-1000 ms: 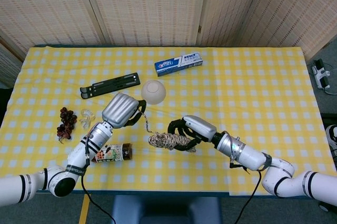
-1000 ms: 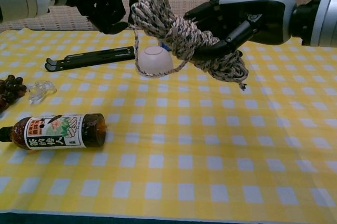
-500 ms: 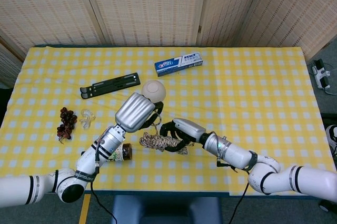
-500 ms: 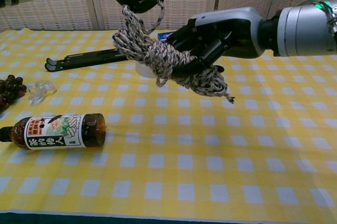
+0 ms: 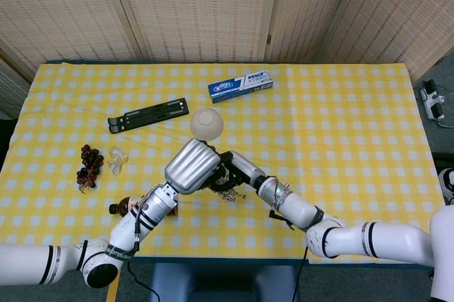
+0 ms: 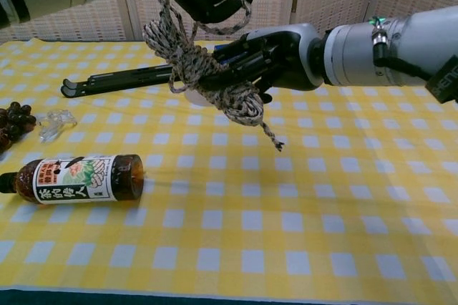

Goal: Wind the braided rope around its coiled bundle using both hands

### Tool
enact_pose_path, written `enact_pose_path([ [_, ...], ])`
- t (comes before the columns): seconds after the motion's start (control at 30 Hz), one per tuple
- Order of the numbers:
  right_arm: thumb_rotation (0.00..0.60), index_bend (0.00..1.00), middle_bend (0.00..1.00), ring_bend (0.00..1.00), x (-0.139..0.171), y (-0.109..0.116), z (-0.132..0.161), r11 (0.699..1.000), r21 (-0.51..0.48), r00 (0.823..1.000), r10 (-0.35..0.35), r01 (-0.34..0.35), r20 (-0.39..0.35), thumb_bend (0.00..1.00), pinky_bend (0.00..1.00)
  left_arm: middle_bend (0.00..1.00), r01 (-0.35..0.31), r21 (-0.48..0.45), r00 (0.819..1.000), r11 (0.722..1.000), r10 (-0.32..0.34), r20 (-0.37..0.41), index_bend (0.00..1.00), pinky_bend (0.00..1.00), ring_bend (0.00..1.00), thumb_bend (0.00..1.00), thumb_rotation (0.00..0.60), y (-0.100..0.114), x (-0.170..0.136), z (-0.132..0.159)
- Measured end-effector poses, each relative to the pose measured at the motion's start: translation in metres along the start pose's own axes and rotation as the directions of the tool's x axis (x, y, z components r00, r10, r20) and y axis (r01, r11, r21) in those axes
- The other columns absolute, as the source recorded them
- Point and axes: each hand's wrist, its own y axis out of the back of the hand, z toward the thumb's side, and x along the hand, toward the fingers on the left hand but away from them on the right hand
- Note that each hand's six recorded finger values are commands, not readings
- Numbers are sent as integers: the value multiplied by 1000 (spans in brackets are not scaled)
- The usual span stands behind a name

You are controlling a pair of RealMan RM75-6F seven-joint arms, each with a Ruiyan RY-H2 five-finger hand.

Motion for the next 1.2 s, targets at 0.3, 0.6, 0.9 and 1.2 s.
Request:
enact_pose_path([
  [0.3,600,976,806,894,-11,11,-1,943,-243,973,-232,226,5,549,855,845,-11,-35,999,999,10,-39,643,749,764,546,600,-6,-6,-11],
  [0.6,600,976,806,891,-3,35,-8,881,-361,943,-332,305,-14,550,856,845,-8,-107,995,994,-3,-104,644,749,765,546,600,-12,-14,-36],
  [0.9,600,976,806,891,6,50,0,849,-430,921,-380,308,-91,549,856,845,13,-134,989,991,-32,-145,648,749,764,546,600,-23,-22,-56],
  [1.2,600,976,806,891,17,60,3,849,-442,907,-391,290,-155,550,855,845,27,-129,981,991,-51,-185,649,749,764,545,600,-30,-23,-71],
])
